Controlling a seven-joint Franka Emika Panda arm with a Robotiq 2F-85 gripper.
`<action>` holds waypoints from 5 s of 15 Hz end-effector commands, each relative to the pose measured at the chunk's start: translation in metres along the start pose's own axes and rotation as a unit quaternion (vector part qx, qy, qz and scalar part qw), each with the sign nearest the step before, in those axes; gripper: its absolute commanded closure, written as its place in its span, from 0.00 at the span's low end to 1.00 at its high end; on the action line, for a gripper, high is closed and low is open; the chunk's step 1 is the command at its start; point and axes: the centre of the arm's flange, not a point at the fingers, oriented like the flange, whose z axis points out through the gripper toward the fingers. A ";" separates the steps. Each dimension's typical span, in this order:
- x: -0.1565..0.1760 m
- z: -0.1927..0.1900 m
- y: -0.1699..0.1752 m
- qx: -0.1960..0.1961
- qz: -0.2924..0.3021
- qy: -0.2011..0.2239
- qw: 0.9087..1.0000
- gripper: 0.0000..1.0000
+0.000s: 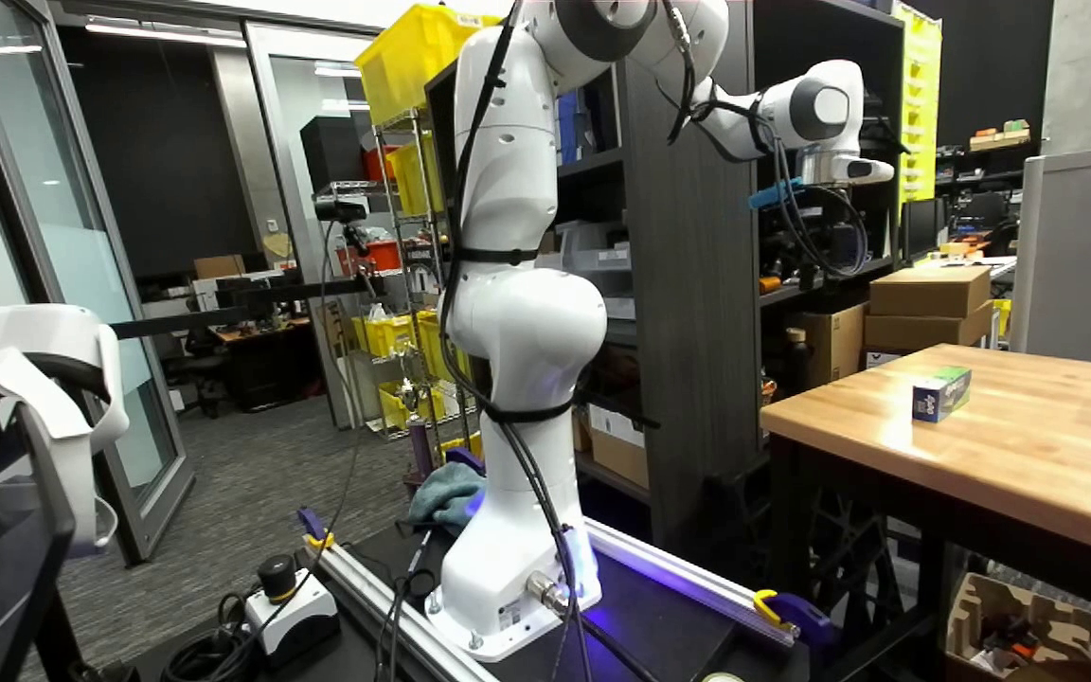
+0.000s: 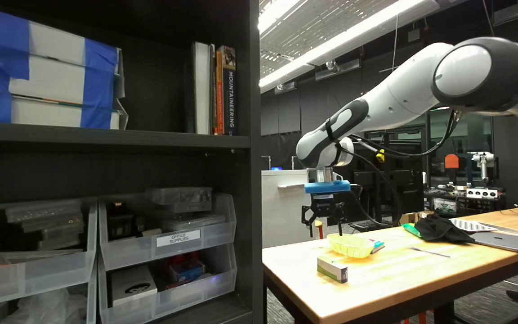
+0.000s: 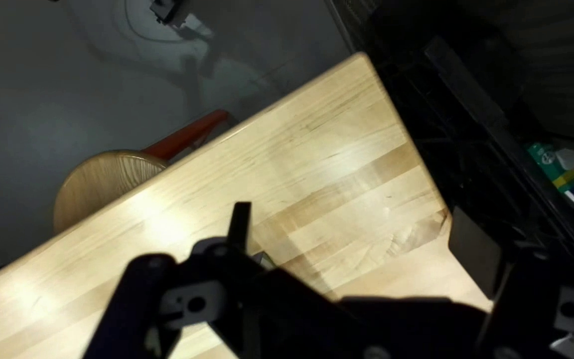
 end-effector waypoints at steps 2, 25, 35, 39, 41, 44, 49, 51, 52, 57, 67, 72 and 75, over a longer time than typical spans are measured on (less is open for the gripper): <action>0.026 -0.001 0.003 -0.012 0.023 0.008 1.000 0.00; 0.101 0.011 0.038 0.034 -0.047 -0.070 0.996 0.00; 0.105 0.001 0.033 -0.032 -0.189 -0.113 0.975 0.00; 0.119 0.026 0.042 -0.050 -0.169 -0.115 0.978 0.00; 0.119 0.043 0.045 -0.047 -0.167 -0.129 0.976 0.00; 0.118 0.065 0.048 -0.051 -0.167 -0.148 0.974 0.00; 0.116 0.087 0.046 -0.033 -0.155 -0.157 0.975 0.00; 0.116 0.089 0.041 -0.021 -0.154 -0.151 0.976 0.00; 0.116 0.089 0.040 -0.015 -0.152 -0.146 0.977 0.00; 0.122 0.083 0.031 0.025 -0.144 -0.115 0.983 0.00; 0.133 0.091 0.040 -0.004 -0.108 -0.072 0.991 0.00; 0.139 0.091 0.033 0.008 -0.118 -0.073 0.990 0.00; 0.139 0.094 0.033 0.007 -0.118 -0.076 0.990 0.00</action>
